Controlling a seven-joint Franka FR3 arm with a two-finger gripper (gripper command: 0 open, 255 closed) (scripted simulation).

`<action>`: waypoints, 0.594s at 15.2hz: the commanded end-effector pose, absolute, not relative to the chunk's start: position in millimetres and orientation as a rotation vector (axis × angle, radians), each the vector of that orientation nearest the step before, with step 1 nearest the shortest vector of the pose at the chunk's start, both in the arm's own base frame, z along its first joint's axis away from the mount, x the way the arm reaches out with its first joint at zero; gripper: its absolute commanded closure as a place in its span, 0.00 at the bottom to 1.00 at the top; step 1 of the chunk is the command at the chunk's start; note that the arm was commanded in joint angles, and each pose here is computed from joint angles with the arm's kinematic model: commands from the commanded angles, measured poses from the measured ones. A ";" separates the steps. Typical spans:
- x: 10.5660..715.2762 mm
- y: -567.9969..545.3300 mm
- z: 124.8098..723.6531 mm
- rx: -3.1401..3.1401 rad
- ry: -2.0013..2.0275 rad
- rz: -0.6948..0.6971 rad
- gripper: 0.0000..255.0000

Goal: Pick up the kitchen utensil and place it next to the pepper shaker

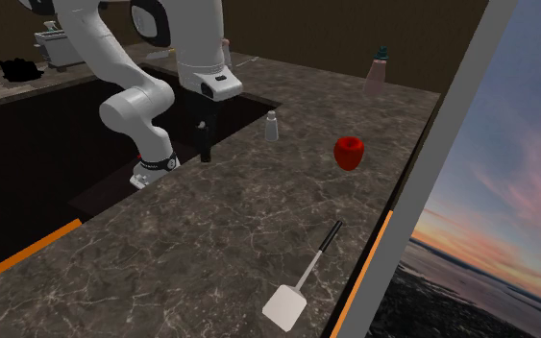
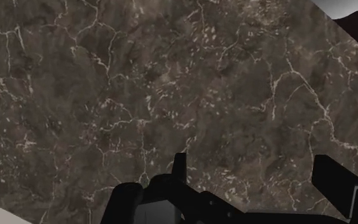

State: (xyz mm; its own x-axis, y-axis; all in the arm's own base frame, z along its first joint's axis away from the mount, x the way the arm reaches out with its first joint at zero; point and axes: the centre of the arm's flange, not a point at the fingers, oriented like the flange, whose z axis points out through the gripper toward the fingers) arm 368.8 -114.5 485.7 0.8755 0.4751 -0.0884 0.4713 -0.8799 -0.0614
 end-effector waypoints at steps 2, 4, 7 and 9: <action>397.9 -139.8 472.6 -2.964 -0.915 0.129 0.00; 416.9 -153.7 463.6 -2.932 -1.013 0.111 0.00; 447.3 -172.0 450.3 -2.878 -1.157 0.085 0.00; 468.6 -182.4 441.6 -2.838 -1.251 0.067 0.00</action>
